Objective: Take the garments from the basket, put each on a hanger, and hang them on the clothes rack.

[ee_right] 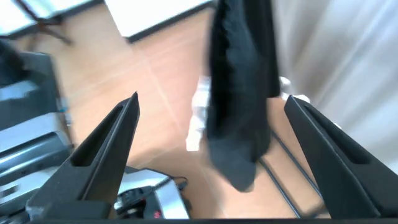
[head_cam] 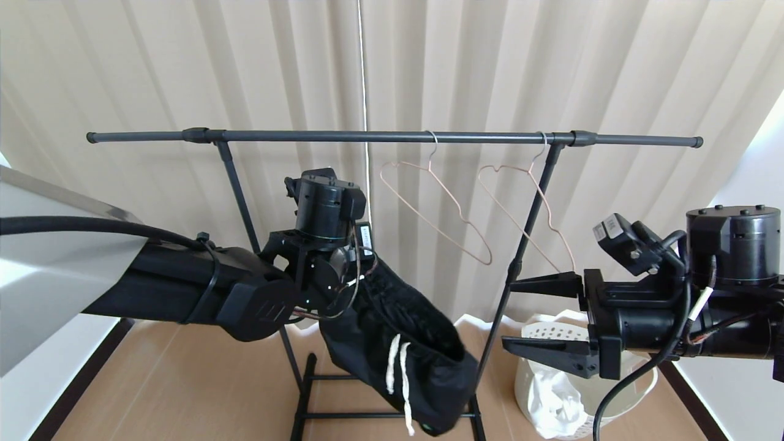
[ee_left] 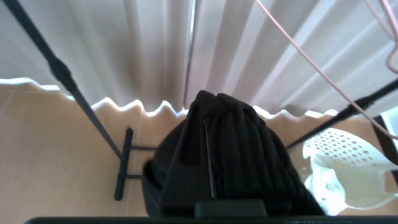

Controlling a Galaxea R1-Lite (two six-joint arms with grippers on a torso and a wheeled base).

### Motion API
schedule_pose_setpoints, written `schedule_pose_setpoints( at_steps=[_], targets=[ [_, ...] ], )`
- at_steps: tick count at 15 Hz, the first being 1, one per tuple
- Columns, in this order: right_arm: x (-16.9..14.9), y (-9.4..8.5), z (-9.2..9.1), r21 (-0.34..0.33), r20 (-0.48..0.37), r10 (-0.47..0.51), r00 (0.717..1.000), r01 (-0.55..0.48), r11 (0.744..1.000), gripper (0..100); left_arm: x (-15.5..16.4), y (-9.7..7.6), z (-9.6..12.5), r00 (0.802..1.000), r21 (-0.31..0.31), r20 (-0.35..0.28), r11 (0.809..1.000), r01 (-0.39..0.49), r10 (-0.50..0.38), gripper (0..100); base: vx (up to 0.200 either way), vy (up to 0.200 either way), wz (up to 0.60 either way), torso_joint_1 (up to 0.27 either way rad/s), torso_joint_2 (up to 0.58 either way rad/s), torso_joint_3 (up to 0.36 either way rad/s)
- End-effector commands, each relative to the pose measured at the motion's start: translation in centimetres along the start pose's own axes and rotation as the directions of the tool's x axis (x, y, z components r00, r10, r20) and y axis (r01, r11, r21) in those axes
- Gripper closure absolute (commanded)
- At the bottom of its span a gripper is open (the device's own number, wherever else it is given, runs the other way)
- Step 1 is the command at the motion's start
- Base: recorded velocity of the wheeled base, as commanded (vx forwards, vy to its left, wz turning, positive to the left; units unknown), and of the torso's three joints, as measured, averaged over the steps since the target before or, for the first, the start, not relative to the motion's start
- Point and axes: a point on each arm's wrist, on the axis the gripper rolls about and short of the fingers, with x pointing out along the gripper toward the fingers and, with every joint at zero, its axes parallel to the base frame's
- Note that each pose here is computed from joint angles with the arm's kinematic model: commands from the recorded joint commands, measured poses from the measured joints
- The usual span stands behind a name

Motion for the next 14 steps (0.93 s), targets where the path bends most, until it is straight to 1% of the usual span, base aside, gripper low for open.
schedule_pose_setpoints(
  at_steps=[1, 4, 5, 6, 8, 10, 11, 12, 13, 14],
  targets=[
    [-0.6, -0.2, 0.1, -0.001, 0.015, 0.007, 1.000, -0.007, 1.000, 0, 0.4, -0.1, -0.4, 1.000, 0.001, -0.002, 1.000, -0.005, 0.005, 100, 0.000, 0.000, 0.00, 0.000, 0.00, 0.000],
    [-0.3, -0.5, -0.1, 0.006, 0.004, -0.007, 1.000, 0.007, 1.000, 0, 0.1, -0.3, -0.7, 1.000, 0.011, 0.011, 1.000, 0.013, -0.013, 100, 0.000, 0.000, 0.00, 0.000, 0.00, 0.000],
    [0.5, -0.9, -0.3, 0.009, -0.021, -0.051, 0.999, 0.051, 0.999, 0, -0.2, -0.4, -0.9, 0.999, 0.017, 0.024, 1.000, 0.024, -0.025, 100, 0.000, 0.000, 0.00, 0.000, 0.00, 0.000],
    [1.6, -0.8, -0.5, 0.008, -0.050, -0.077, 0.996, 0.077, 0.997, 0, -0.3, -0.6, -0.9, 0.999, 0.021, 0.029, 0.999, 0.030, -0.031, 100, 0.000, 0.000, 0.00, 0.000, 0.00, 0.000],
    [4.3, 0.0, -0.9, -0.026, -0.103, -0.148, 0.984, 0.146, 0.989, 0, -1.0, -0.9, -0.9, 0.998, 0.026, 0.028, 0.999, 0.048, -0.049, 100, 0.000, 0.000, 0.00, 0.000, 0.00, 0.000],
    [6.3, 0.4, -1.5, -0.054, -0.106, -0.171, 0.980, 0.166, 0.985, 0, -1.2, -1.0, -1.0, 0.998, 0.027, 0.026, 0.998, 0.052, -0.053, 100, 0.000, 0.000, 0.00, 0.000, 0.00, 0.000],
    [8.3, 0.5, -2.2, -0.046, -0.103, -0.204, 0.974, 0.200, 0.979, 0, -1.5, -1.2, -0.9, 0.998, 0.026, 0.030, 0.998, 0.061, -0.061, 100, 0.000, 0.000, 0.00, 0.000, 0.00, 0.000],
    [9.4, 0.7, -2.6, -0.039, -0.101, -0.232, 0.967, 0.229, 0.973, 0, -1.7, -1.5, -1.0, 0.997, 0.028, 0.028, 0.997, 0.069, -0.070, 100, 0.000, 0.000, 0.00, 0.000, 0.00, 0.000],
    [10.2, 0.4, -3.0, -0.033, -0.095, -0.265, 0.960, 0.263, 0.964, 0, -2.0, -1.6, -1.0, 0.997, 0.029, 0.029, 0.997, 0.077, -0.078, 100, 0.000, 0.000, 0.00, 0.000, 0.00, 0.000],
    [10.7, 0.0, -3.5, -0.032, -0.094, -0.272, 0.958, 0.270, 0.962, 0, -2.4, -1.9, -1.1, 0.996, 0.030, 0.029, 0.996, 0.087, -0.088, 100, 0.000, 0.000, 0.00, 0.000, 0.00, 0.000]
  ],
)
